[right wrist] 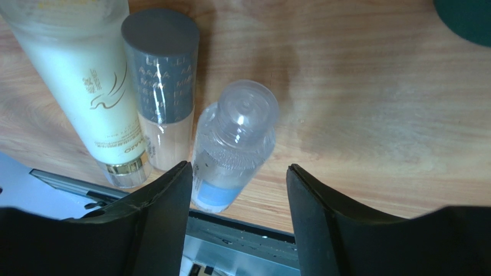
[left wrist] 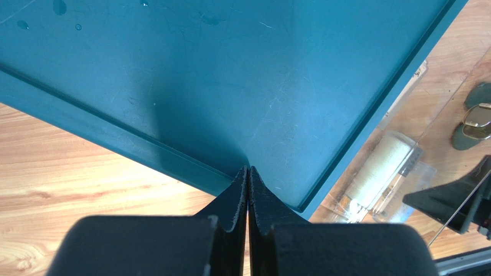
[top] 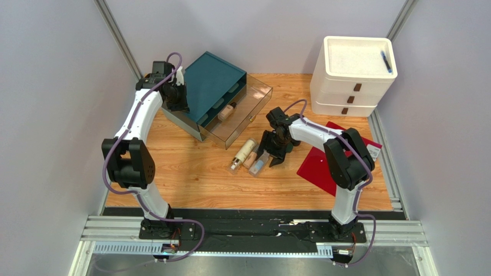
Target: Organize the makeup
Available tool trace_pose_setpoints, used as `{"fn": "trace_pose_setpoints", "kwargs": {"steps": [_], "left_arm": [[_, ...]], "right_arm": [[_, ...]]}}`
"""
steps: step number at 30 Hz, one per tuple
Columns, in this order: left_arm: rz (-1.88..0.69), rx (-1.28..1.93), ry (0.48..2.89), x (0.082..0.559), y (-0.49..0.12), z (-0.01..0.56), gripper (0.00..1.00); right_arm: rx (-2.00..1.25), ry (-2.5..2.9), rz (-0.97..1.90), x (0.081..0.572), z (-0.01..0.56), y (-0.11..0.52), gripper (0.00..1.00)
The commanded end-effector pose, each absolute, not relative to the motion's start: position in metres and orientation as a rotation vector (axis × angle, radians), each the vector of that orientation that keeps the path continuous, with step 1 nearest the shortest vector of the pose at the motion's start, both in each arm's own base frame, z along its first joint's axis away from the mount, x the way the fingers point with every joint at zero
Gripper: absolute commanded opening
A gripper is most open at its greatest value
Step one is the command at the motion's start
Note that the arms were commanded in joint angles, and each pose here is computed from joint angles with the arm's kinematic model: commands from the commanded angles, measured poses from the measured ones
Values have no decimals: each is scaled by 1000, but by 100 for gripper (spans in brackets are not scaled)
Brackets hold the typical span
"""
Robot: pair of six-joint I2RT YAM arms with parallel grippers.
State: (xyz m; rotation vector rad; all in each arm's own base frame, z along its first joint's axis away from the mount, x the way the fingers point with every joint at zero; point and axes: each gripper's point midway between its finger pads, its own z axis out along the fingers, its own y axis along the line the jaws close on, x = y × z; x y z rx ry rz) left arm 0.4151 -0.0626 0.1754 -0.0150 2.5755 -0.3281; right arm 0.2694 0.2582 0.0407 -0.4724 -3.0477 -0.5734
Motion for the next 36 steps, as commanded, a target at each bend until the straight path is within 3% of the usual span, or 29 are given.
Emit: {"fn": "trace_pose_setpoints", "kwargs": {"steps": [1,3,4,5,6,7,16,28,31,36], "left_arm": [[-281,-28,2969,343,-57,105,0],[-284,-28,2971,343,-58,105,0],[-284,-30,2974,343,-58,105,0],[-281,-30,2971,344,-58,105,0],[-281,-30,2974,344,-58,105,0],[-279,-30,2973,345,-58,105,0],[-278,-27,2983,348,-58,104,0],[-278,-30,2998,345,-58,99,0],[-307,-24,3003,344,-61,97,0],[-335,-27,3007,344,-64,96,0]], "right_arm": [[-441,-3055,-505,273,32,256,58],[-438,-3043,-473,269,29,253,54],[-437,-3043,-465,268,28,252,48],[-437,-3043,-448,266,26,250,38],[-437,-3043,-445,266,26,249,5],[-443,-3052,-425,265,27,247,0],[-367,-3184,-399,271,79,230,0],[-355,-3472,-1200,366,244,286,0],[-381,-3460,-1441,396,273,308,0],[-375,-3386,-1563,434,277,343,0]]}}
